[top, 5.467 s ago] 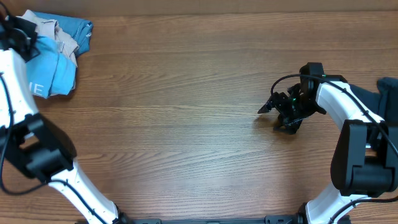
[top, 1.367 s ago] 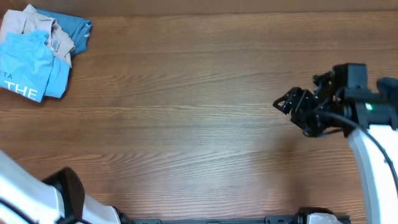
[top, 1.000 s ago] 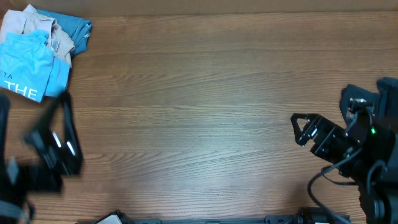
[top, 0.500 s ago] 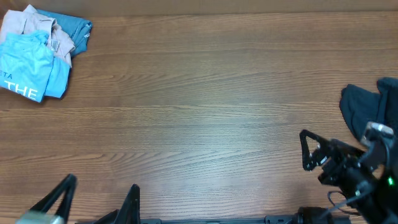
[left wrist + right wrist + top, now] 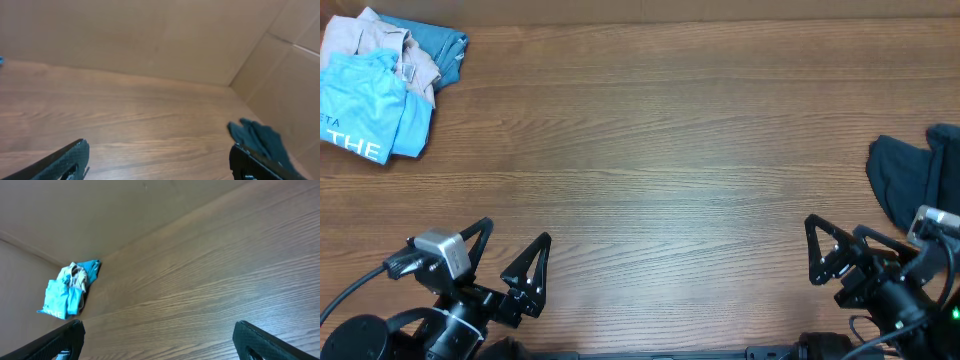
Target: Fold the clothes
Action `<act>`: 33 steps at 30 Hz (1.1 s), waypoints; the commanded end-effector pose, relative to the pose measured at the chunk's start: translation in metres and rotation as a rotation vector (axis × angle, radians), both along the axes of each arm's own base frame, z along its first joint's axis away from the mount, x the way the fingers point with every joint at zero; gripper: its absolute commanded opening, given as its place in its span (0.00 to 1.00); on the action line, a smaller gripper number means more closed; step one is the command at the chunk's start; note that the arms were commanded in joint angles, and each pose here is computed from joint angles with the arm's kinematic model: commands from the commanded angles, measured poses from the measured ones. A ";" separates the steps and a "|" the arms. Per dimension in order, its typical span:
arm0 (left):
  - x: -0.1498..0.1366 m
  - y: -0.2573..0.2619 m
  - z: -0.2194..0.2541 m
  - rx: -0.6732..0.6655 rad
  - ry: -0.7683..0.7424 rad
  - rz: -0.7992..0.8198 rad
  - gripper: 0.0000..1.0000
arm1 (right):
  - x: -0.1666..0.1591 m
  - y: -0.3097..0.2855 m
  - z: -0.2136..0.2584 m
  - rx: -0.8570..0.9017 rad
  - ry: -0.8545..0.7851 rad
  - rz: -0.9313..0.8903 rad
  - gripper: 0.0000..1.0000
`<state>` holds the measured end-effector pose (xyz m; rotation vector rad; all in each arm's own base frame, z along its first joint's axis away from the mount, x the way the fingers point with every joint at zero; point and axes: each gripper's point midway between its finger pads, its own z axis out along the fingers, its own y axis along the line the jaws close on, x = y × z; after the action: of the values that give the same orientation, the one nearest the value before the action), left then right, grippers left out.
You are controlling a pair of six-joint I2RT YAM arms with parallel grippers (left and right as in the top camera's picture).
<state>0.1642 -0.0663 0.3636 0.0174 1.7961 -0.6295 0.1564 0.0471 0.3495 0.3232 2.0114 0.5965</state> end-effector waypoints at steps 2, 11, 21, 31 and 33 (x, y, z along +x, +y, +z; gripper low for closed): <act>0.004 -0.001 -0.016 -0.077 0.046 -0.010 1.00 | -0.035 -0.018 0.031 -0.070 -0.198 -0.110 1.00; 0.009 0.011 -0.025 -0.067 0.072 0.057 1.00 | -0.044 -0.022 0.025 -0.077 -0.195 -0.132 1.00; 0.009 0.011 -0.025 -0.067 0.072 0.057 1.00 | -0.054 -0.021 -0.006 -0.078 -0.059 -0.127 1.00; 0.009 0.011 -0.025 -0.067 0.072 0.056 1.00 | -0.054 -0.049 -0.009 -0.158 -0.048 -0.266 1.00; 0.009 0.011 -0.025 -0.067 0.072 0.056 1.00 | -0.053 -0.049 -0.009 -0.187 -0.054 -0.255 1.00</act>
<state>0.1750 -0.0556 0.3387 -0.0958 1.8433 -0.6616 0.1029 0.0033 0.3369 0.4590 1.9301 0.3054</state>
